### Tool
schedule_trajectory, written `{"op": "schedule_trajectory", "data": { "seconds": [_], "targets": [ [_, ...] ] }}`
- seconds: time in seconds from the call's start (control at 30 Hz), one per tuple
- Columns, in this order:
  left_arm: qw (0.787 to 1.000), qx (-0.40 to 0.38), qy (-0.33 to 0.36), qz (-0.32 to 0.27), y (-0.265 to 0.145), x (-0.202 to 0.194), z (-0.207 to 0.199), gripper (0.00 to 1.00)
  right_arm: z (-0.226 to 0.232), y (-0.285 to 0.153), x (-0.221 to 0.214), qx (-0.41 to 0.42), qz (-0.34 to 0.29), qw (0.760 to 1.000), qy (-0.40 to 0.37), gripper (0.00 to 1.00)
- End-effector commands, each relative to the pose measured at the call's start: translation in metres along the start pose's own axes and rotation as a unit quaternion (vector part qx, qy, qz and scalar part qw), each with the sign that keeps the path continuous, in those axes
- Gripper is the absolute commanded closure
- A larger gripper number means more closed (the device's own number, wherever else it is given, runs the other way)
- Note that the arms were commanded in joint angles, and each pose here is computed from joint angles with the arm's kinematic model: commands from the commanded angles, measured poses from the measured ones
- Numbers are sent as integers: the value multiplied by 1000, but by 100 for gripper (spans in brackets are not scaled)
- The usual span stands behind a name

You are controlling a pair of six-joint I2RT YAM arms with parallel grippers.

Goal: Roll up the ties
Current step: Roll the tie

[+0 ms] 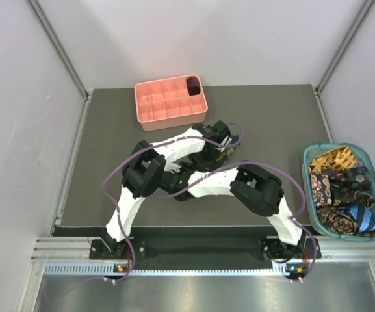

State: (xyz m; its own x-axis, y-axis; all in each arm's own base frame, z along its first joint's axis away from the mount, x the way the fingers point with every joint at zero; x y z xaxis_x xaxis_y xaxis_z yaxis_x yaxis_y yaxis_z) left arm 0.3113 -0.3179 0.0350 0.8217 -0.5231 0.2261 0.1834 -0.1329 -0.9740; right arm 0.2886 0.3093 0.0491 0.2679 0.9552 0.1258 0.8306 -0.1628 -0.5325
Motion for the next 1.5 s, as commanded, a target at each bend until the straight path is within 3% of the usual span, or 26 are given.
{"op": "schedule_trajectory", "data": {
  "seconds": [0.0,0.13,0.3,0.53,0.67,0.8,0.83,0.9,1.07,1.33,1.4,1.47],
  "targets": [
    [999,-2,1,-51,-19,15,0,8,18,23,-35,54,50,997,-12,59],
    [996,-8,6,-84,-28,24,-1,7,17,24,-34,53,51,997,-12,59],
    [993,-26,20,-117,-34,36,-6,14,16,24,-34,51,50,997,-12,59],
    [997,-47,29,-56,-8,13,-12,30,14,23,-32,51,46,998,-10,59],
    [998,-44,27,-23,8,0,-11,28,13,23,-31,51,45,998,-11,59],
    [998,-50,26,8,18,-11,-13,55,11,22,-32,46,46,998,-12,58],
    [998,-48,24,14,20,-13,-13,60,10,22,-33,44,46,998,-12,54],
    [998,-37,20,40,23,-23,-8,64,6,21,-33,36,45,998,-13,51],
    [995,-20,19,94,25,-47,-4,66,0,20,-33,22,48,998,-23,41],
    [984,10,39,174,27,-78,-5,67,9,29,-47,23,72,996,-56,41],
    [984,10,42,171,26,-74,-6,67,12,31,-52,24,79,995,-60,43],
    [986,9,41,162,23,-70,-7,66,13,34,-56,26,87,994,-57,55]
  ]
}}
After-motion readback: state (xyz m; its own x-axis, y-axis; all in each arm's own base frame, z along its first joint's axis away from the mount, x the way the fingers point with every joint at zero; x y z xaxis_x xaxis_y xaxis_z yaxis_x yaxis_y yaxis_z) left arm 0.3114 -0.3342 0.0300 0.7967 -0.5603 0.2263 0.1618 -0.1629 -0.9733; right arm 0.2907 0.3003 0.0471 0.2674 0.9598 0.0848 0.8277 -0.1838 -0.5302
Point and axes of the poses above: each gripper's point midway between its finger pads, its own y axis out along the fingers, its own z axis along the line the jaws close on, x = y × z, the point moved 1 cm from there along -y, back along the fingers, and after that the axes turned 7 degrees about -y, right-handed, at the moved point
